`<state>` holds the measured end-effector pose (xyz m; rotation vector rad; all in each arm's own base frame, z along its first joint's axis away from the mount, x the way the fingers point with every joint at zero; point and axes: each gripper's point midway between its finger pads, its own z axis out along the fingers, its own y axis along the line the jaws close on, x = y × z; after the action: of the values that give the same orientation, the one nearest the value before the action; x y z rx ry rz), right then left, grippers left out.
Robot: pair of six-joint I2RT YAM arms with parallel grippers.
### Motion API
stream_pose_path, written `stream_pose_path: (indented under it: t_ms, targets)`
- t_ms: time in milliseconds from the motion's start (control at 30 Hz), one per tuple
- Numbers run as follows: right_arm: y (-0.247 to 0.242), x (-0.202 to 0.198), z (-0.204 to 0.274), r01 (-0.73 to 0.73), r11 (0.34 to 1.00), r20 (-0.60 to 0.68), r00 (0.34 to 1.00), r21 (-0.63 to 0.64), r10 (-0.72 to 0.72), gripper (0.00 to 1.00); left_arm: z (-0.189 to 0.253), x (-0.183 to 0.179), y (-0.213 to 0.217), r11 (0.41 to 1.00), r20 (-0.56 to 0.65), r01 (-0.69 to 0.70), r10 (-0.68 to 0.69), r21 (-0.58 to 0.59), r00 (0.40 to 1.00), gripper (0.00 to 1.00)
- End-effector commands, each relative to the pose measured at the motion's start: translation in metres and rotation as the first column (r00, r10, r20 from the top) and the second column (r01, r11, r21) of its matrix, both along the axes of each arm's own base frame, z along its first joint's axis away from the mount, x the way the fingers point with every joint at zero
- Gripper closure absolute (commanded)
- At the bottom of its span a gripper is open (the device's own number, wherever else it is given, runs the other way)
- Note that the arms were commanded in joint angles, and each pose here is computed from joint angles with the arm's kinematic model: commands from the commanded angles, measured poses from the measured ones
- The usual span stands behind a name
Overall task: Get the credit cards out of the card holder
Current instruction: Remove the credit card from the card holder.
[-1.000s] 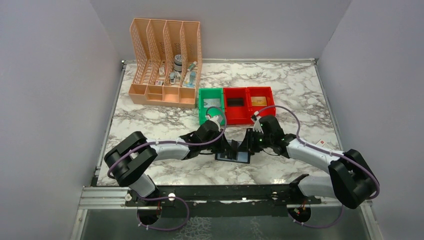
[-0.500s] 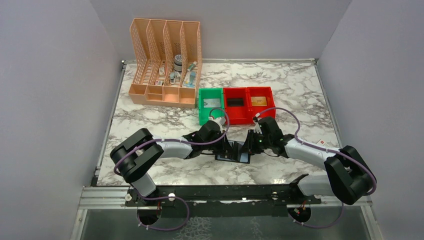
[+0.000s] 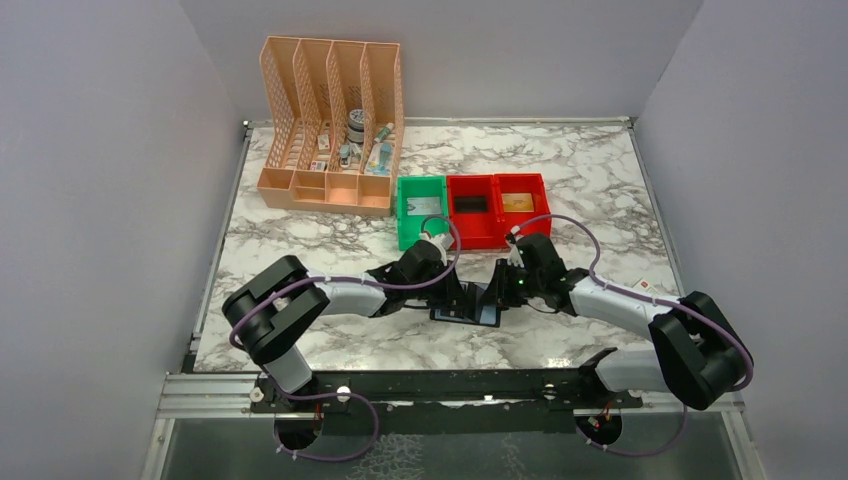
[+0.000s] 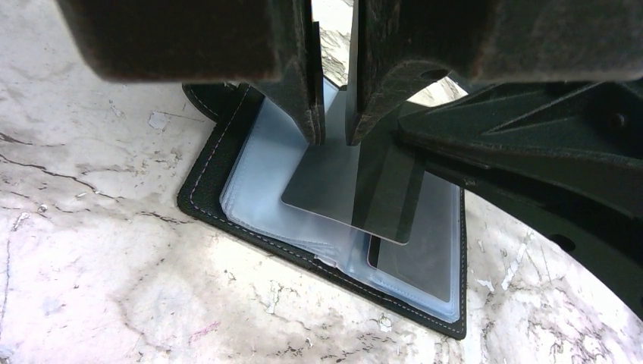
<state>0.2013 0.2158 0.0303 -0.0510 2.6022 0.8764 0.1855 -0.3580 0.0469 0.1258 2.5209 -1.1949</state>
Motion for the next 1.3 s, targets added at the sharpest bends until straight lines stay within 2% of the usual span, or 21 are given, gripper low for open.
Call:
stream_pose_path:
  t_ms: [0,67,100,267,533,767,1033,1133,1267]
  targets:
    - [-0.002,0.001,-0.002,0.014,1.000,-0.001,1.000,-0.004,-0.014,0.83,0.011,0.002,-0.012,0.998,0.022,0.044,-0.043,-0.039,0.999,0.92]
    - [-0.004,0.001,-0.002,0.024,1.000,0.005,1.000,-0.011,-0.024,0.83,0.013,0.003,-0.008,0.999,0.035,0.027,-0.026,-0.036,0.999,1.00]
    - [-0.005,0.002,0.000,0.031,0.999,0.010,0.999,-0.013,-0.030,0.83,0.014,0.004,-0.006,0.999,0.041,0.018,-0.017,-0.034,0.999,1.00]
    - [-0.008,0.007,0.008,0.046,0.999,0.044,0.998,-0.023,-0.045,0.83,0.015,0.006,0.006,0.999,0.051,-0.037,0.038,-0.019,0.998,1.00]
    - [0.002,0.010,0.026,-0.006,1.000,0.076,0.997,0.024,0.004,0.83,0.031,0.013,0.027,0.993,0.108,-0.116,0.113,0.024,0.988,1.00]
    - [0.030,0.008,0.048,-0.128,0.978,0.118,0.987,0.165,0.110,0.82,0.051,0.024,0.062,0.965,0.206,-0.248,0.226,0.086,0.952,1.00]
    - [0.046,0.015,0.039,-0.165,0.965,0.079,0.985,0.204,0.152,0.82,0.065,0.025,0.080,0.952,0.251,-0.301,0.277,0.061,0.928,1.00]
    - [0.045,0.019,0.027,-0.139,0.975,0.044,0.990,0.176,0.133,0.82,0.064,0.023,0.080,0.954,0.249,-0.294,0.273,0.052,0.929,1.00]
    - [0.019,0.028,-0.002,-0.005,1.000,0.002,1.000,0.015,0.005,0.82,0.064,0.022,0.077,0.960,0.243,-0.279,0.263,0.033,0.934,1.00]
